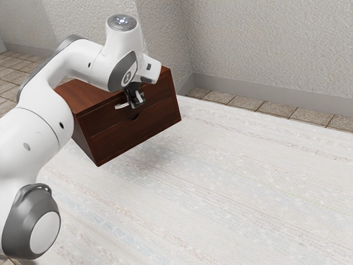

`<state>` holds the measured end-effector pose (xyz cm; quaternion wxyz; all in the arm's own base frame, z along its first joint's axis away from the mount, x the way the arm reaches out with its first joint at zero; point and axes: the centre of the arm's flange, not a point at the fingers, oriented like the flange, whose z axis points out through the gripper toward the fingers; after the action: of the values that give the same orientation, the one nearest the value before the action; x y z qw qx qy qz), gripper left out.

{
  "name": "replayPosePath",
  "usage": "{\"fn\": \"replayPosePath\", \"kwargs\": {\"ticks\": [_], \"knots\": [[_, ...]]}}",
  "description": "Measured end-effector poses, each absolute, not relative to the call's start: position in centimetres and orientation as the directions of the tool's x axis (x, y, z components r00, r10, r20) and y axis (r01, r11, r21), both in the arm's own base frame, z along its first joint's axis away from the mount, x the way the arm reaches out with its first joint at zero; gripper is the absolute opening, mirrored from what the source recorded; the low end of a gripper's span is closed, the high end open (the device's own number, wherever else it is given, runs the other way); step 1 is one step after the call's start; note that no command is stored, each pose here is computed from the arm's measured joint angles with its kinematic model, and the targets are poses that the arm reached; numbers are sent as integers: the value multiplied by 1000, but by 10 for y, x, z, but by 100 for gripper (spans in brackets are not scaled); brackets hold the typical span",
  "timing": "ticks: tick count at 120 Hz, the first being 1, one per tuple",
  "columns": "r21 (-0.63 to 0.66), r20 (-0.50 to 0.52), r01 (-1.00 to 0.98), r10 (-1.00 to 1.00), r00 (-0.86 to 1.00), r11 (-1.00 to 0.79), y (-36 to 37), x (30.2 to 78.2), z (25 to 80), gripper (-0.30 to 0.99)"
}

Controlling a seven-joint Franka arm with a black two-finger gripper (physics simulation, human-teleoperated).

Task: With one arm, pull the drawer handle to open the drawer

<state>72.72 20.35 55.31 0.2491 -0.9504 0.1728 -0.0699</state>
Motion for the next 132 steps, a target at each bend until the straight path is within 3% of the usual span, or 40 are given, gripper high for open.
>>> {"fn": "replayPosePath", "kwargs": {"ticks": [132], "knots": [[-402,64,-337,-393,917,-852,170,709,551,0]]}}
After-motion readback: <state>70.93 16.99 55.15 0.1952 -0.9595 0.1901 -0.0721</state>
